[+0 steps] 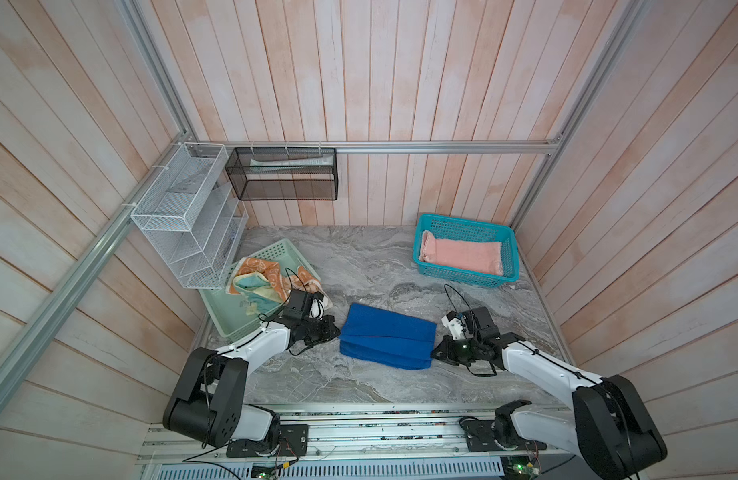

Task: Fold and stack the towels

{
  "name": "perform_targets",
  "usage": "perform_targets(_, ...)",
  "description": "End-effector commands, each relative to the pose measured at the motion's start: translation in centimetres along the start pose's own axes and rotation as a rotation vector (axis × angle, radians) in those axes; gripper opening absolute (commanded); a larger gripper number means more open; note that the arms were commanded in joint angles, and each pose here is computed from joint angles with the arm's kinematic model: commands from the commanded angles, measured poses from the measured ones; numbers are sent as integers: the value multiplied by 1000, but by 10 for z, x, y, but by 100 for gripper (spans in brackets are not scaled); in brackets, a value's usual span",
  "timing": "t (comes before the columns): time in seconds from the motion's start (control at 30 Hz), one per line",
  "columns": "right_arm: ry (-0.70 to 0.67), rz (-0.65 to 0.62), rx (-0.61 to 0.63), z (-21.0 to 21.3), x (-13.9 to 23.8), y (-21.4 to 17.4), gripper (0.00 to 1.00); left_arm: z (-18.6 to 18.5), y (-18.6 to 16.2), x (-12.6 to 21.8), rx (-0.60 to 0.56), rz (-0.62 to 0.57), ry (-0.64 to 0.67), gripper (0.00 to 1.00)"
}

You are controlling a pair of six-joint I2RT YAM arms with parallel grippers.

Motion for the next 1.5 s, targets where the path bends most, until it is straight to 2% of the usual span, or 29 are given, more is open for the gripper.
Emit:
perform_targets(0.0,21,-10,29,14,6,8,0,1,2,2,-3,4,-4,0)
perform_targets(0.17,3,-52,75,31,28,15,0,-6,6,14,-10,-19,-7,0)
perform_targets(0.3,-14,-48,55,29,37,5,0,-6,-1,18,3,-3,-13,0)
perform_targets(0.33,-16,-39,38,25,36,0,6,-4,-4,17,12,6,-9,0)
perform_targets(0.37,-14,-28,22,22,36,-3,18,-2,-9,16,22,18,-6,7)
perform_targets(0.4,-10,-12,7,20,35,-7,29,1,-16,14,37,31,3,20)
perform_targets(0.43,-5,-3,-5,20,36,-10,35,4,-22,14,53,39,10,29)
perform_targets(0.5,-5,-16,-11,23,41,-10,40,7,-30,16,63,42,29,34)
perform_targets(0.67,-53,-171,37,38,58,13,44,8,-20,25,53,-21,74,34)
perform_targets(0.73,-52,-177,41,41,53,23,44,5,-10,24,41,-38,64,35)
perform_targets(0.8,-26,-120,58,44,41,28,44,3,-2,20,31,-34,53,37)
perform_targets(0.93,-73,-3,45,41,15,24,44,5,4,9,26,-5,44,46)
perform_targets(1.0,-87,0,61,42,9,20,45,6,4,3,30,9,21,47)
perform_targets(1.13,-33,-14,101,52,-2,26,46,6,5,-9,36,30,-20,47)
perform_targets(1.27,-97,28,117,51,-13,29,45,6,4,-17,38,58,-30,47)
perform_targets(1.37,-150,46,139,50,-17,24,41,6,2,-19,38,59,-42,41)
perform_targets(1.47,-154,41,142,48,-15,20,27,6,0,-20,38,65,-58,32)
Point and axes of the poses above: each gripper's point midway between its finger pads, its own x axis back along the fingers, its own z axis along the line the jaws close on, y = z × x, the point moved 8 cm from there along x, back along the fingers, and after that the axes turned 8 degrees about -x, right-handed, at the moved point
